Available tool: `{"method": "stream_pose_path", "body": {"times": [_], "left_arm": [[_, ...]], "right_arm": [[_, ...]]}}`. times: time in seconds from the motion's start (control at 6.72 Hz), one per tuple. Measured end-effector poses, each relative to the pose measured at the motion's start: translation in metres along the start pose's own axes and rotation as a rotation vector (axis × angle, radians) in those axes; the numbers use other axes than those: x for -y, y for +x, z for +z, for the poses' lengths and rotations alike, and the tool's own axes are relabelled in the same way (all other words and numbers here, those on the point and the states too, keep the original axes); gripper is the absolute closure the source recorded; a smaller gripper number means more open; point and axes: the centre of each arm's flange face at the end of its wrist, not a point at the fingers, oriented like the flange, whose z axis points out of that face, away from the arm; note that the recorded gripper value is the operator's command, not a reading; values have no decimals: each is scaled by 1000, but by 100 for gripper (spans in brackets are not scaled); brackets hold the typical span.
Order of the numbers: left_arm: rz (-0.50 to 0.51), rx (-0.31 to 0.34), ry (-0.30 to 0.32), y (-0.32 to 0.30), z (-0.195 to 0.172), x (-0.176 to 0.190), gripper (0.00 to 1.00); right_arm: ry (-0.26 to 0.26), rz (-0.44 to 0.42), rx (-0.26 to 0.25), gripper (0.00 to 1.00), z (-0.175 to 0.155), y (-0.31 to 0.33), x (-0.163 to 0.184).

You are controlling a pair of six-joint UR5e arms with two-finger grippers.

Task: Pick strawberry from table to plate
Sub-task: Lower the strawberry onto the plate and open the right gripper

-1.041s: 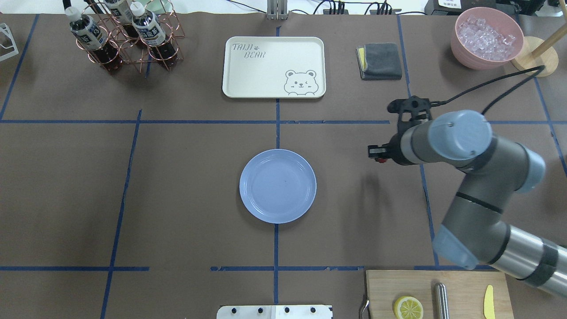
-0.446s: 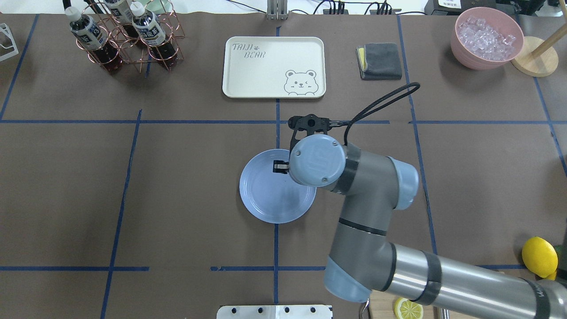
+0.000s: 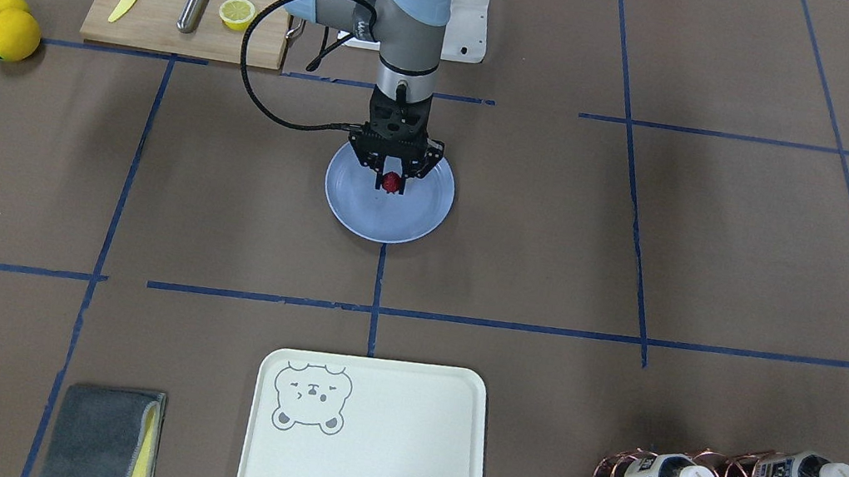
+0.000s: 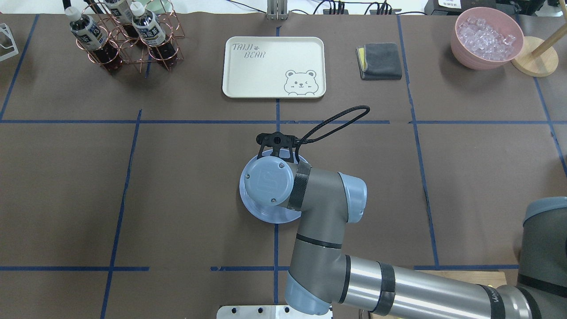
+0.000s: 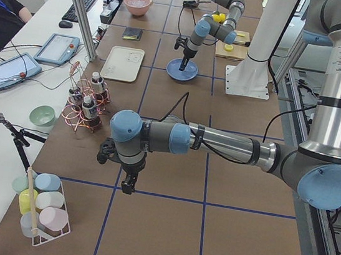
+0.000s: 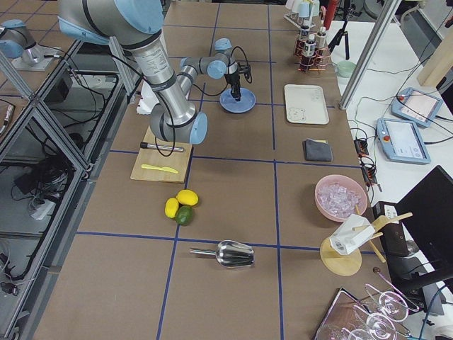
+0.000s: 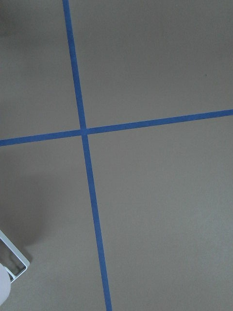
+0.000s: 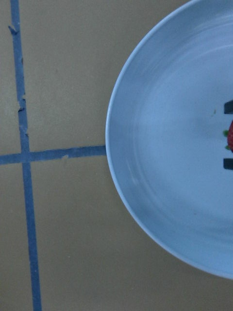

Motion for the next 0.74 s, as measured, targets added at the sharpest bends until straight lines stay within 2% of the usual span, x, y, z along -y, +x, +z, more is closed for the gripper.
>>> {"method": "stream_pose_path", "body": {"times": [0.15, 0.6, 0.74], "left_arm": [[-1, 0, -1, 0, 0, 0, 0], [-2, 0, -2, -1, 1, -1, 0], [-2, 0, -2, -1, 1, -1, 0]], "right_arm": [[1, -3, -5, 100, 3, -1, -4], [0, -16, -14, 0, 7, 0, -5], [1, -20, -15, 0, 8, 1, -5]]}}
